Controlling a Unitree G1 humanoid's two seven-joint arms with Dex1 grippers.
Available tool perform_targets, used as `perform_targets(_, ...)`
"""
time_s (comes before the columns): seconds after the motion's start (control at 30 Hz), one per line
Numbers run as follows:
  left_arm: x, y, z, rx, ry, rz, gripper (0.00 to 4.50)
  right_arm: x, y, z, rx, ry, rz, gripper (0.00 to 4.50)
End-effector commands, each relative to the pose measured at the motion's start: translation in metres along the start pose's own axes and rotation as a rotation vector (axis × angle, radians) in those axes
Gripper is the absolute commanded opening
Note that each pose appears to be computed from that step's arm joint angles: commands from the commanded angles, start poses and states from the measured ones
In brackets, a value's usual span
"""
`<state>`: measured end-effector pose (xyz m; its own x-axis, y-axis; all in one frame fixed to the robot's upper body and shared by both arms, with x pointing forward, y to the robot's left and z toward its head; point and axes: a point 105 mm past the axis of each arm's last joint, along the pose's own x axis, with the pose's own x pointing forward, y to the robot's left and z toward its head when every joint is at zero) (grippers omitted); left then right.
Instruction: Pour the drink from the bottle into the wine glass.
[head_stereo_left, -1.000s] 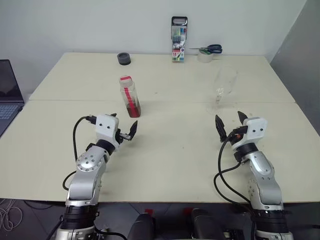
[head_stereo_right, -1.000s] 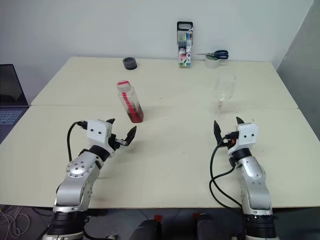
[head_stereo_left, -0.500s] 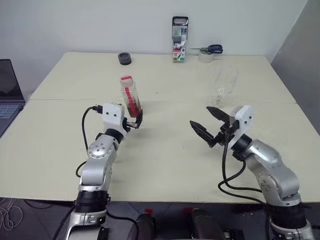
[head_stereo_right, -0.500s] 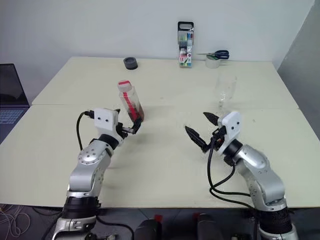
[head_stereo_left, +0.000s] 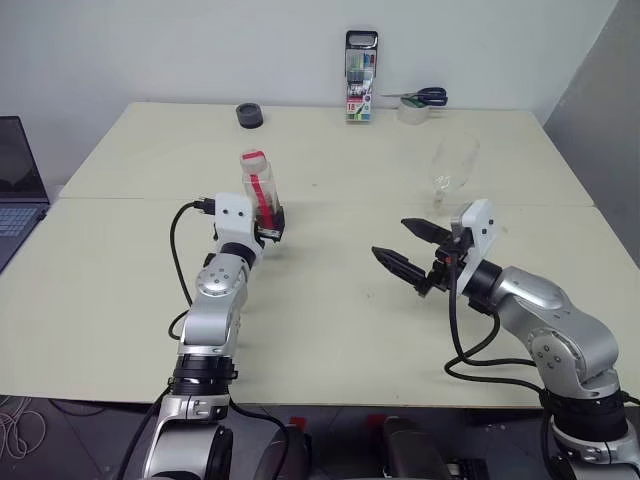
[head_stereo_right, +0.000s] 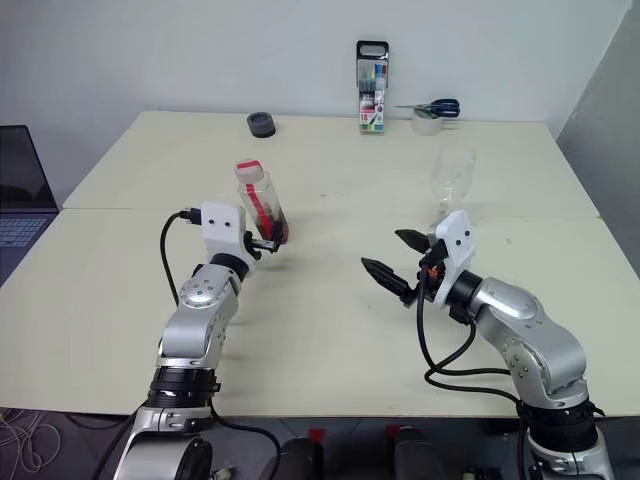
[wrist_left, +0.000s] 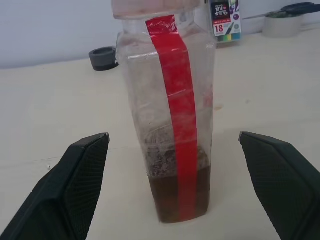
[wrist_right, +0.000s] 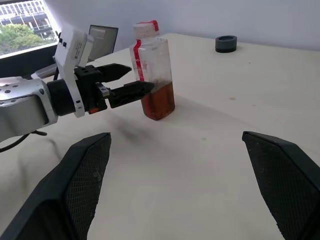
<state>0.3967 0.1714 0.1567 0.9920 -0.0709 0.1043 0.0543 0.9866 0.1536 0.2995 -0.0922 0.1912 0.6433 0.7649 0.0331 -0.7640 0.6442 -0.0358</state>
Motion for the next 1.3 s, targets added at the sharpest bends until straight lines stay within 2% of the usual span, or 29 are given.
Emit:
perform_targets(0.03, 0.005, 0.002, 0.019, 0.012, -0.07, 0.027, 4.45, 0.0, 0.005, 0.019, -0.062, -0.048, 0.025, 4.5)
perform_targets(0.37, 0.024, 0.008, 0.027, -0.019, -0.07, 0.075, 4.45, 0.011, 0.007, 0.033, -0.069, -0.046, 0.096, 4.5)
perform_targets(0.6, 0.036, 0.007, 0.037, -0.027, -0.091, 0.086, 4.45, 0.016, 0.006, 0.037, -0.072, -0.042, 0.106, 4.5)
perform_targets(1.2, 0.054, 0.005, 0.042, -0.018, -0.085, 0.052, 4.45, 0.015, 0.001, 0.041, -0.078, -0.059, 0.086, 4.5)
perform_targets(1.3, 0.053, 0.004, 0.044, -0.01, -0.095, 0.041, 3.87, 0.015, 0.0, 0.041, -0.076, -0.062, 0.083, 4.5)
